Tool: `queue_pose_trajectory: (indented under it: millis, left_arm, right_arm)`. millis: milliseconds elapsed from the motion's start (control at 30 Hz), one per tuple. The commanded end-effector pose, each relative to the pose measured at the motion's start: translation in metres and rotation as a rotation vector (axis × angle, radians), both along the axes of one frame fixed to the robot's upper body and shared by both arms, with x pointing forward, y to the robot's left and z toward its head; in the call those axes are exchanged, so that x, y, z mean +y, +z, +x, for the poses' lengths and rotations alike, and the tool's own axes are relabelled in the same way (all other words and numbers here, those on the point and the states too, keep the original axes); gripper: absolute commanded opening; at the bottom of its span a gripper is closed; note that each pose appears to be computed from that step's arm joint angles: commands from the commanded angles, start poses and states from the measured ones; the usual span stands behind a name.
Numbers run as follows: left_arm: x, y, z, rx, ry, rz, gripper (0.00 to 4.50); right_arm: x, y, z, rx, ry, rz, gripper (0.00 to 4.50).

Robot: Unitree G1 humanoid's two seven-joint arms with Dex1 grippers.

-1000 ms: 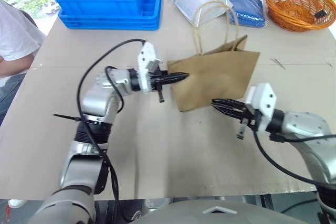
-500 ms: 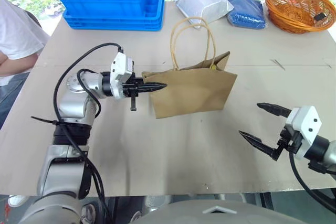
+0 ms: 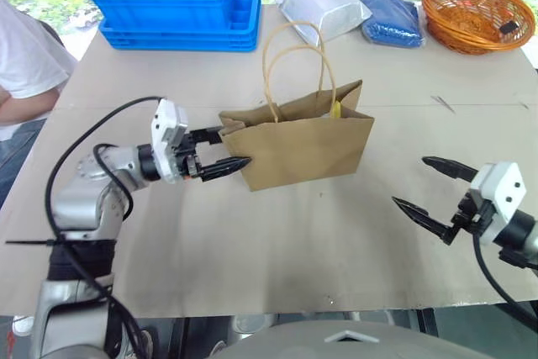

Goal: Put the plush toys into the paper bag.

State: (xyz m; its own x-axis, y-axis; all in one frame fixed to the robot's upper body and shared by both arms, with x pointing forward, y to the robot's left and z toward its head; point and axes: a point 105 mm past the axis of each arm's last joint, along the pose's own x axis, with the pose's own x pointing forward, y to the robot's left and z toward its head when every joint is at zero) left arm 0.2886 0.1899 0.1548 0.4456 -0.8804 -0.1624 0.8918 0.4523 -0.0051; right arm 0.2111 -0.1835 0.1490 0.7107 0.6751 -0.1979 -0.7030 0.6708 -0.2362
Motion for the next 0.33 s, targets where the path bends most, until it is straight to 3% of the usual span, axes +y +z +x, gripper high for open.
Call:
queue_pose_trajectory:
  millis: [33, 167, 333]
  left_arm:
    - [0.019, 0.013, -0.014, 0.002, 0.105, -0.001, 4.13]
    - [0.055, -0.001, -0.05, 0.076, 0.235, 0.035, 4.13]
    - [0.069, -0.018, -0.082, 0.162, 0.305, 0.057, 4.13]
  right_arm:
    - [-0.013, 0.006, -0.006, -0.026, 0.02, -0.03, 4.5]
    - [-0.052, 0.004, -0.016, -0.047, -0.075, -0.128, 4.5]
    - [-0.065, 0.002, -0.027, -0.011, -0.072, -0.134, 4.5]
